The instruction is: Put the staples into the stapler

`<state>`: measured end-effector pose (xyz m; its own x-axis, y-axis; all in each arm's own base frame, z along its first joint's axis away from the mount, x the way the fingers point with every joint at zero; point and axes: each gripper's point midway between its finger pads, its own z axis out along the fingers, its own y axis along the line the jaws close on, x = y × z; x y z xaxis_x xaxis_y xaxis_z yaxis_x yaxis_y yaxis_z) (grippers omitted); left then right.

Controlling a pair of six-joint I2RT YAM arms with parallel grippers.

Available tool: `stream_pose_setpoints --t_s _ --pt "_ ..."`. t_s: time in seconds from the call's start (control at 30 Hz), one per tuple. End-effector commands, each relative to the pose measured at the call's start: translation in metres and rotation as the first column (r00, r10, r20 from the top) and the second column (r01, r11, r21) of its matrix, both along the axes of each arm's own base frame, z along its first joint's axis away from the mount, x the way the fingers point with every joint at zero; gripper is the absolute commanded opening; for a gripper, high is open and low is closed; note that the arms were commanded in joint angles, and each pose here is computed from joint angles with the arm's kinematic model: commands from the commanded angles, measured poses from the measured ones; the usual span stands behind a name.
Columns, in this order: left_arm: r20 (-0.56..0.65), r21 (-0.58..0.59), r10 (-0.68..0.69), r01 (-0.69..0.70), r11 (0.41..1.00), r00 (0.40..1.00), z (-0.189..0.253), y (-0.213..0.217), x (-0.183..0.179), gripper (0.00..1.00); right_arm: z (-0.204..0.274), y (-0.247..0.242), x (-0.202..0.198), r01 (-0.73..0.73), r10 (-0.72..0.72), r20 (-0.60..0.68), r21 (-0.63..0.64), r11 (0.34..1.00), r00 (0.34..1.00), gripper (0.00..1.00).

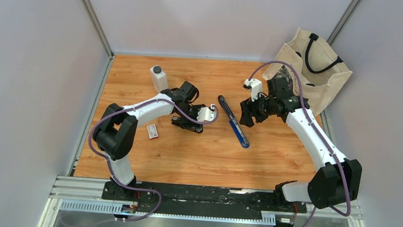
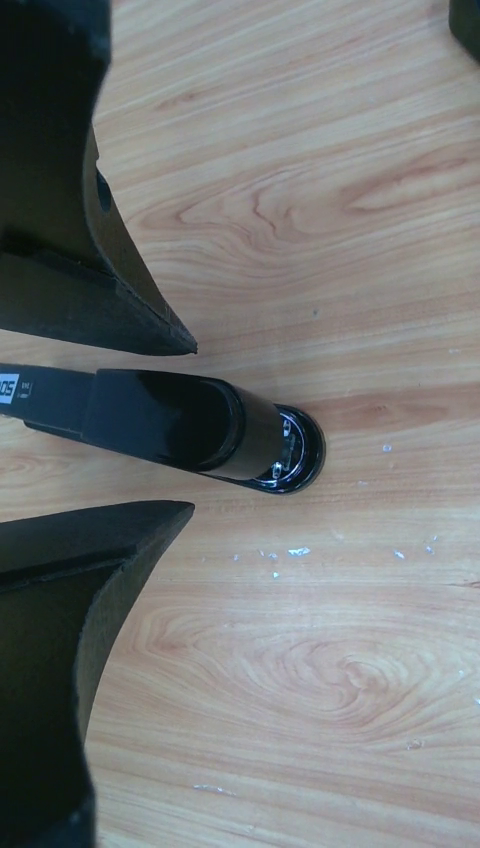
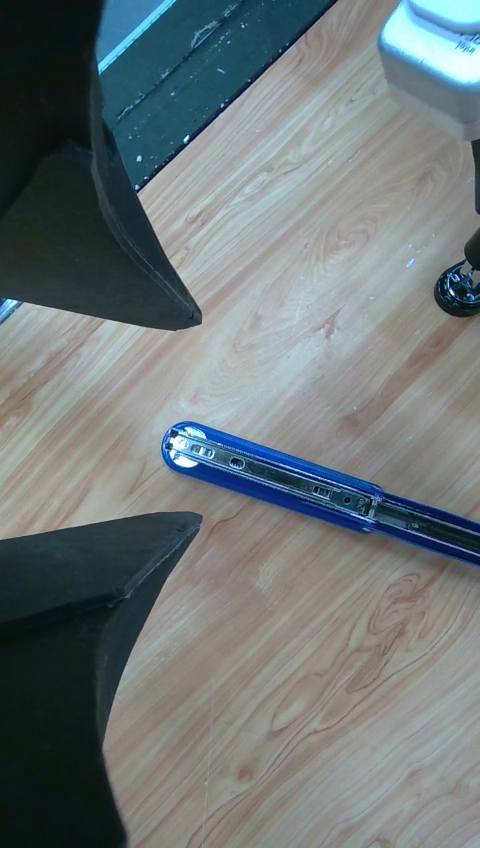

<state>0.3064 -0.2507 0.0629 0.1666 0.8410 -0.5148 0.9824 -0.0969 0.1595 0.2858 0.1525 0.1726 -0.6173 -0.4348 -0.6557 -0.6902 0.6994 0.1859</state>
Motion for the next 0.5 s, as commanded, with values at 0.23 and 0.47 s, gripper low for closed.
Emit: stream_pose_setpoints --t_s 0.23,0.47 --pt "0.018 0.034 -0.015 0.014 0.999 1.0 0.0043 -0.0033 0.0076 0.54 0.0064 0.0039 0.0025 -0.03 0.029 0.041 0.022 0.999 0.999 0.69" --pt "0.017 0.047 -0.021 0.021 0.999 1.0 0.003 -0.0046 0.0075 0.49 0.006 0.0044 0.0016 -0.034 0.034 0.038 0.023 0.999 0.999 0.69"
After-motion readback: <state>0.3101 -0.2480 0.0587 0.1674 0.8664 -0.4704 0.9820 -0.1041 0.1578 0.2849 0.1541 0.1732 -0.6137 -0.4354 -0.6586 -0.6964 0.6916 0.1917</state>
